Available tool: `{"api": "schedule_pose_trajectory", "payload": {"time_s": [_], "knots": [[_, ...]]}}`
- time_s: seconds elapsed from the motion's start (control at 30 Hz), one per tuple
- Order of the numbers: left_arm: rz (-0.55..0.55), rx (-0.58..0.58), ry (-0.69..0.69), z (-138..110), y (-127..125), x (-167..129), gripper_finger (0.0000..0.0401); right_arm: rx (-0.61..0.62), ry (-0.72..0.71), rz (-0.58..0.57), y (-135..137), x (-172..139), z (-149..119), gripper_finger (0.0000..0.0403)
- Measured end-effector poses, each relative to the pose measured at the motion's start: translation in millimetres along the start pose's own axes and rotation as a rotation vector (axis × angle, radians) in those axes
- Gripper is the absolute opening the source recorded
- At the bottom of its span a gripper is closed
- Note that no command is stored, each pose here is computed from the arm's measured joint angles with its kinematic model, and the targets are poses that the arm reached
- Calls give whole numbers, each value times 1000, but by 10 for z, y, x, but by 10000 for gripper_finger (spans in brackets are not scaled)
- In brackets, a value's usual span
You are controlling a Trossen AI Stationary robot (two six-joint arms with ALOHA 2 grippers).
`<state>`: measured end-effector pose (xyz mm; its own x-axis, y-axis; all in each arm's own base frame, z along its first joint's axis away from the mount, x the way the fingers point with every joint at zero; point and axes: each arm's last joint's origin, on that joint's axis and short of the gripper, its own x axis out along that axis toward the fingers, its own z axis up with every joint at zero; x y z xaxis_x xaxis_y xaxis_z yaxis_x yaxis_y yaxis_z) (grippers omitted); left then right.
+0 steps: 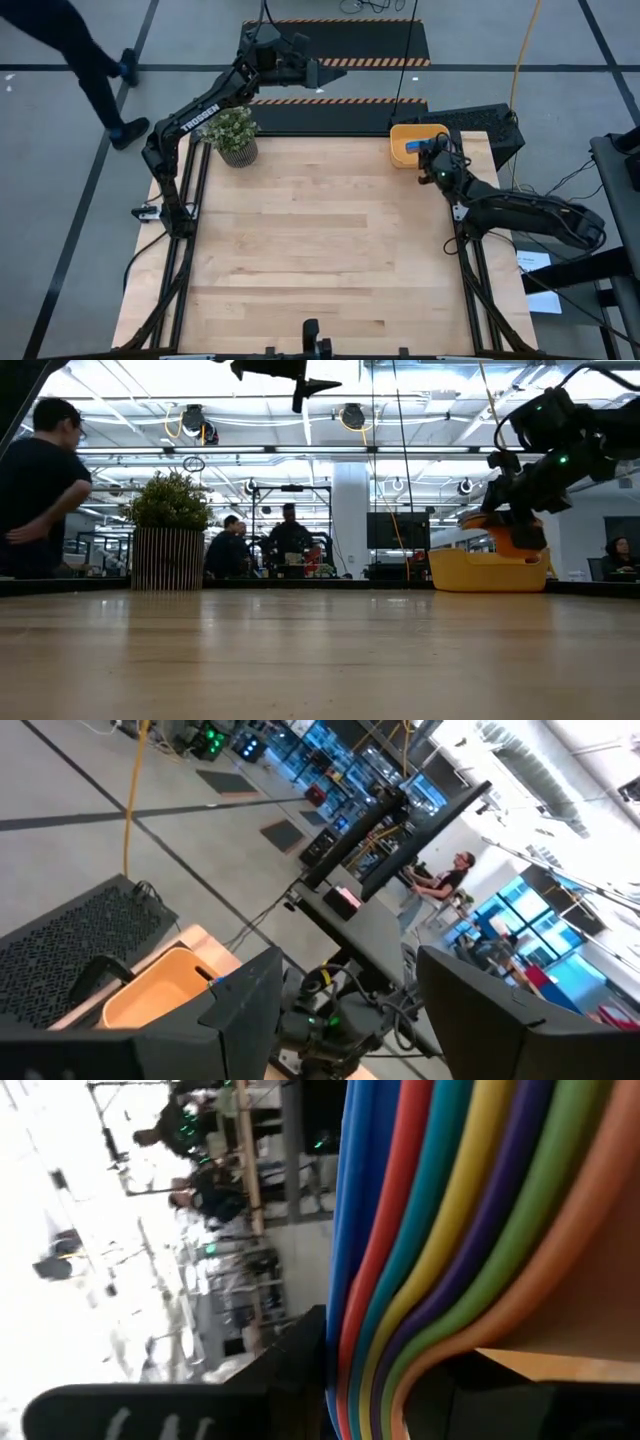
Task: Nest measuring cups in basket
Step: Put the nested measuring cups into the yellow bin
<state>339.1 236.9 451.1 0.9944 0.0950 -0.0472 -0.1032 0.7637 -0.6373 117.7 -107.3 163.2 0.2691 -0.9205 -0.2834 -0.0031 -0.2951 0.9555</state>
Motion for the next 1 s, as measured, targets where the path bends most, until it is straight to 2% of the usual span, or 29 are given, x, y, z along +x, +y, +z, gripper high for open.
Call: {"api": "schedule_pose_trajectory", "payload": {"time_s": [0.17, 0.27, 0.4, 0.6, 0.77, 1.0], "knots": [[33, -18, -3, -31, 43, 12, 232, 25, 67, 111, 99, 90, -77, 82], [92, -102, 21, -132, 157, 43, 232, 24, 81, 185, 165, 101, -107, 82], [112, -212, 31, -308, 344, 117, 232, 30, 71, 220, 196, 105, -113, 82], [51, -334, -12, -666, 633, 293, 232, 57, 83, 226, 206, 103, -116, 82], [18, -482, 41, -951, 882, 544, 232, 78, 139, 238, 240, 98, -140, 82], [-55, -533, 139, -1217, 872, 921, 232, 52, 206, 269, 393, 107, -214, 82]]}}
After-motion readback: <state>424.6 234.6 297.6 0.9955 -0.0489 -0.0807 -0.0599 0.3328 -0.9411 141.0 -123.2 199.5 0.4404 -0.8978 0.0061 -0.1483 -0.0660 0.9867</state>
